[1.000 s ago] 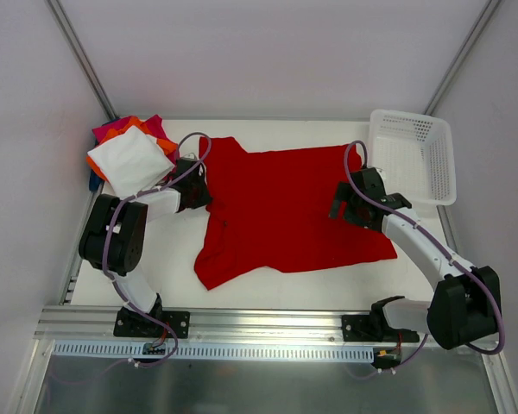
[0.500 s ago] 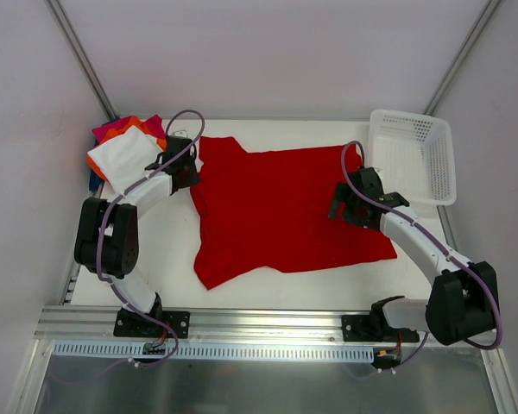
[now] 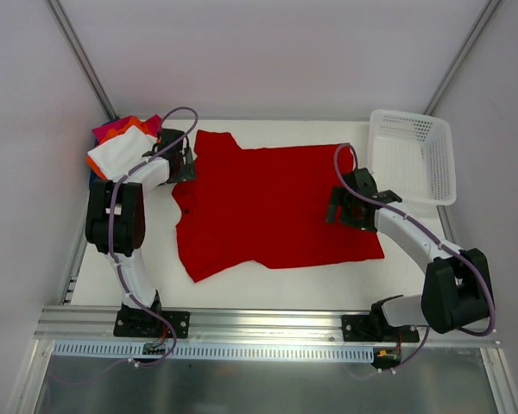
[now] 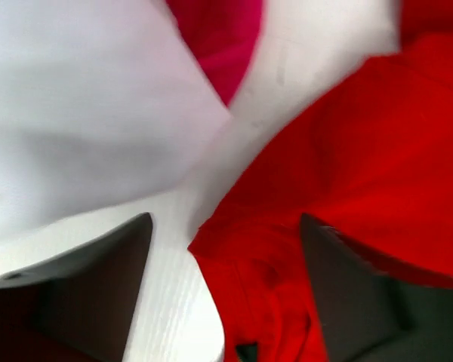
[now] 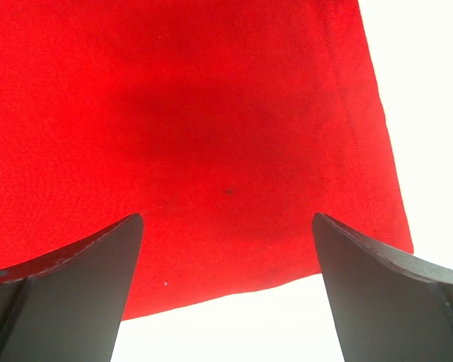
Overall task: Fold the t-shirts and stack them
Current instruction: Fold the tshirt
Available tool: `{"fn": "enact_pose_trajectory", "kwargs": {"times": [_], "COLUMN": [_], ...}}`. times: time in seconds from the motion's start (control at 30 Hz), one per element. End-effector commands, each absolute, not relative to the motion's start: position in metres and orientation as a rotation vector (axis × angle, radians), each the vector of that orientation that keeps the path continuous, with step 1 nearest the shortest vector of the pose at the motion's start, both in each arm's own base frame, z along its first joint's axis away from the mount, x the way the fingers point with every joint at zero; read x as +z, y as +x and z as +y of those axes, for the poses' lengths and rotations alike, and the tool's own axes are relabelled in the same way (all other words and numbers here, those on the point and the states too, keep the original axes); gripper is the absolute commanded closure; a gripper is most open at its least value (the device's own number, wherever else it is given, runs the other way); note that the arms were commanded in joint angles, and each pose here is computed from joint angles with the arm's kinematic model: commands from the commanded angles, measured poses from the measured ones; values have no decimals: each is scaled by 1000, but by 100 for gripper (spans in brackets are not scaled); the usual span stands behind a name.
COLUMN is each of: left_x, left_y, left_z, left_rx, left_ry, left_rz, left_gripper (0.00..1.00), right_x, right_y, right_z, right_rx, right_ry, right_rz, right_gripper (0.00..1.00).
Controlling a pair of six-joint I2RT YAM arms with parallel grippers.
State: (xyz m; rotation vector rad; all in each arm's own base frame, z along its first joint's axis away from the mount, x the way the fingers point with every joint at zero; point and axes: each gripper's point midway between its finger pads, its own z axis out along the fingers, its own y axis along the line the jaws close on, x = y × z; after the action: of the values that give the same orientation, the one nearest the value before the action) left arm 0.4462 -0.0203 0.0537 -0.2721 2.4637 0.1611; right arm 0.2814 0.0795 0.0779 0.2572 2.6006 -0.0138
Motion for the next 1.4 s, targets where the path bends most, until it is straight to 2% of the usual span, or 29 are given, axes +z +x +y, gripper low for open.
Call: {"fn": "enact_pose_trajectory", "kwargs": {"times": [0.0, 0.03, 0.07, 0.23, 0.27, 0.43, 0.53, 0.57, 0.67, 0.87, 1.2, 1.37], "left_x": [63, 63, 78, 126, 157, 182, 180, 155, 124, 63, 36, 37], "left_y": [453, 450, 450, 417, 412, 361, 315, 298, 257, 196, 126, 113], "left_z": [12, 16, 18, -3, -13, -87, -108, -108, -118, -118, -140, -141], "left_rx": [292, 308, 294, 119, 39, -111, -287, -291, -381, -357, -380, -241], "left_ry": [-376, -404, -470, -617, -645, -517, -542, -535, -526, -606, -702, -681], "left_rz": [2443, 2444, 2395, 2227, 2130, 2070, 2058, 2110, 2178, 2389, 2497, 2502], "left_gripper": [13, 3, 1, 1, 1, 1, 3, 5, 5, 9, 12, 12], "right_x": [84, 83, 83, 83, 84, 91, 102, 106, 112, 109, 102, 95], "right_y": [288, 288, 288, 287, 287, 285, 280, 278, 273, 266, 249, 242], "right_z": [83, 84, 85, 92, 93, 113, 131, 142, 158, 172, 158, 150], "right_rx": [-13, -8, -6, 10, 13, 79, 134, 161, 185, 173, 127, 99], "right_ry": [228, 227, 224, 207, 203, 169, 130, 103, 54, 10, 34, 46], "right_rz": [2590, 2591, 2596, 2589, 2586, 2561, 2526, 2512, 2491, 2491, 2479, 2491], "right_gripper": [0, 1, 1, 1, 1, 0, 1, 1, 1, 1, 1, 1]}}
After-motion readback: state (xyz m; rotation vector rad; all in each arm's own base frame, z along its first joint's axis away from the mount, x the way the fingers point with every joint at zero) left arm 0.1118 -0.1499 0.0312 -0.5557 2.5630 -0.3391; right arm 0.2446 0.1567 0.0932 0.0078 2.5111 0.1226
